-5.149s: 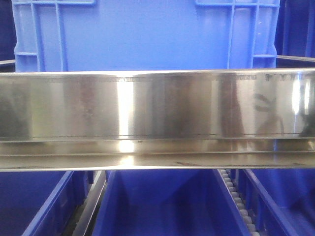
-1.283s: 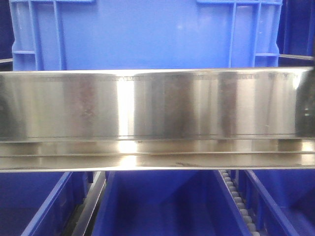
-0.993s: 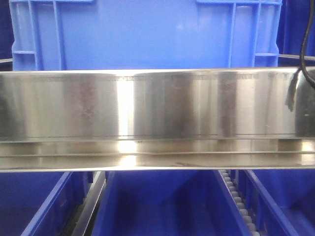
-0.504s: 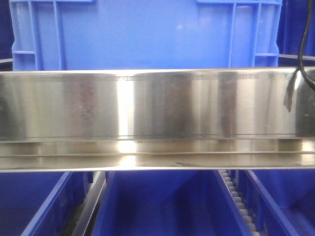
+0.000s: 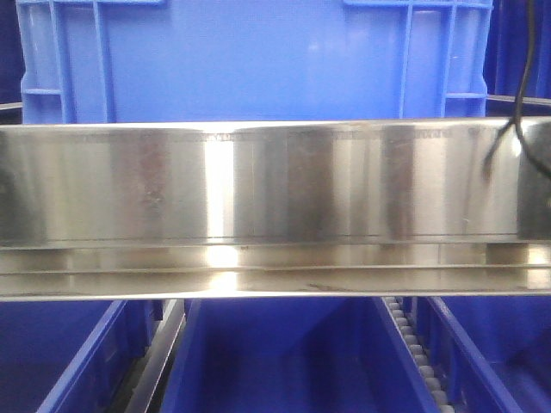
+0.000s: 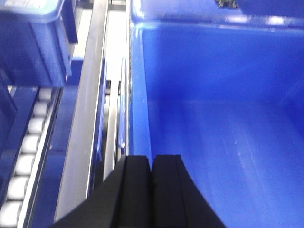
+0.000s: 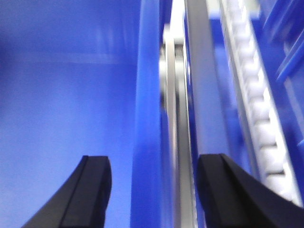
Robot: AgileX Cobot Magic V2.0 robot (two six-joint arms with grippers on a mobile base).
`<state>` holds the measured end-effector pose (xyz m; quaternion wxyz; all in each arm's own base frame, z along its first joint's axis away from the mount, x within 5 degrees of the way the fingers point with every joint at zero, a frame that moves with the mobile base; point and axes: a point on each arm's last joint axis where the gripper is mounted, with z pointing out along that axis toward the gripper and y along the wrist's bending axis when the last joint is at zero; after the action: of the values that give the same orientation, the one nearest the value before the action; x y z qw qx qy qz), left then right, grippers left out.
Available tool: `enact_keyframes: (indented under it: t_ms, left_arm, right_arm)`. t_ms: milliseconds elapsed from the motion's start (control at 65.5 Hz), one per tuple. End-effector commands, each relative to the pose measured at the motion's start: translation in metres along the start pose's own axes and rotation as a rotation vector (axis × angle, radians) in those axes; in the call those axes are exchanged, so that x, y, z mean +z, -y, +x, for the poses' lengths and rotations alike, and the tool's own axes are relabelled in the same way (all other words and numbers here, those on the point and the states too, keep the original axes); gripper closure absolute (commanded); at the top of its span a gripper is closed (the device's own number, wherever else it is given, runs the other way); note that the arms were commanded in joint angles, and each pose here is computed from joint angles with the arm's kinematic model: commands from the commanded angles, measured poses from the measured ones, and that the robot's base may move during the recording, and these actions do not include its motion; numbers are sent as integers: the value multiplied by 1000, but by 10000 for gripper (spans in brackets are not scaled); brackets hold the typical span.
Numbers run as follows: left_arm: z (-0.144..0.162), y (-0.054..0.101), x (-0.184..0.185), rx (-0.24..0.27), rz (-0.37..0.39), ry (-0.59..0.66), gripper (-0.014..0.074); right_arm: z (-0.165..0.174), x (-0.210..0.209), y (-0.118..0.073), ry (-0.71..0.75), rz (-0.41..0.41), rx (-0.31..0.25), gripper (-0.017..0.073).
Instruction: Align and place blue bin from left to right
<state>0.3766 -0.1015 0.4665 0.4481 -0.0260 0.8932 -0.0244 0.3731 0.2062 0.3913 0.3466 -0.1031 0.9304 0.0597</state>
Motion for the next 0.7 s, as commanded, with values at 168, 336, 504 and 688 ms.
enact_keyframes:
  t_ms: [168,336,504,688]
  left_arm:
    - [1,0,-3,-6,-5,-14,704]
    - [4,1,-2,0,-2,-40,704]
    - [7,5,7,14,-2,-59,597]
    - [12,13,25,37,-8,-83,260]
  right_arm:
    - [-3,-1,0,18,1,11,261]
    - [-1,-1,1,5,6,11,261]
    - [-1,-1,1,5,6,11,261]
    - [0,-1,1,-10,11,11,261]
